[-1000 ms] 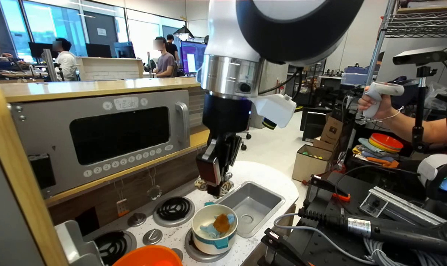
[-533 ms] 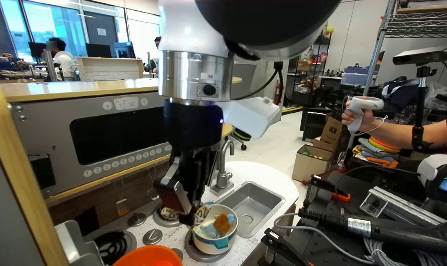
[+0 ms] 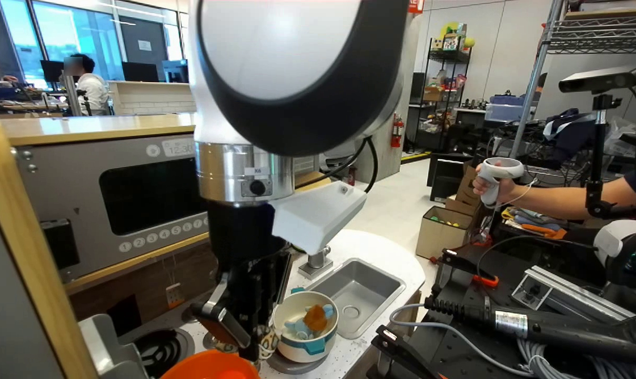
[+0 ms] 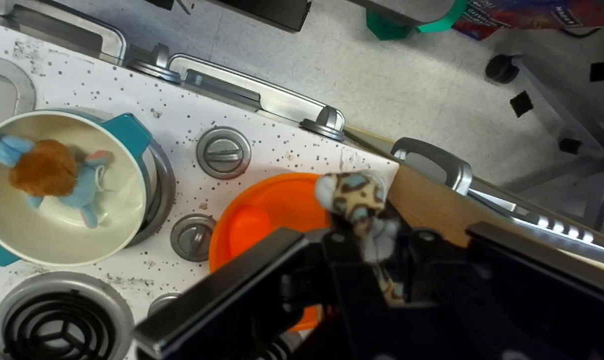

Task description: Remove the beige object from the sink and put it in the orange bowl

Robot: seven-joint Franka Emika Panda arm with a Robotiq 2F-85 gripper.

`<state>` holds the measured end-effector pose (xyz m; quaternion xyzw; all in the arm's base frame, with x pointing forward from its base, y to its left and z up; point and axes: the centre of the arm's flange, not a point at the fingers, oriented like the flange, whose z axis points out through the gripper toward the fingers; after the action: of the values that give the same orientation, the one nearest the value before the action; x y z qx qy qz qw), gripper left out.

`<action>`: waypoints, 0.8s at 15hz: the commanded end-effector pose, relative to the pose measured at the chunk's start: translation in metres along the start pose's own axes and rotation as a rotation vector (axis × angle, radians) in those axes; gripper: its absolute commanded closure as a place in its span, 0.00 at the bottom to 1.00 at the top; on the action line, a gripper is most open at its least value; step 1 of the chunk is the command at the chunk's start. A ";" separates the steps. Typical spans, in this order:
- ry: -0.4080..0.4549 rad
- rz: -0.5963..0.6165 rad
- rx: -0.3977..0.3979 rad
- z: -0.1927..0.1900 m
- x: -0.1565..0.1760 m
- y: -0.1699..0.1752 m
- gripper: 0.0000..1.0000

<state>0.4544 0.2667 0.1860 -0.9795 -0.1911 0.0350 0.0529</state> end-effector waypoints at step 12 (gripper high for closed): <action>-0.073 -0.019 -0.057 0.089 0.066 -0.012 0.95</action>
<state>0.4852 0.2909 0.1133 -0.9782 -0.1990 0.0535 0.0256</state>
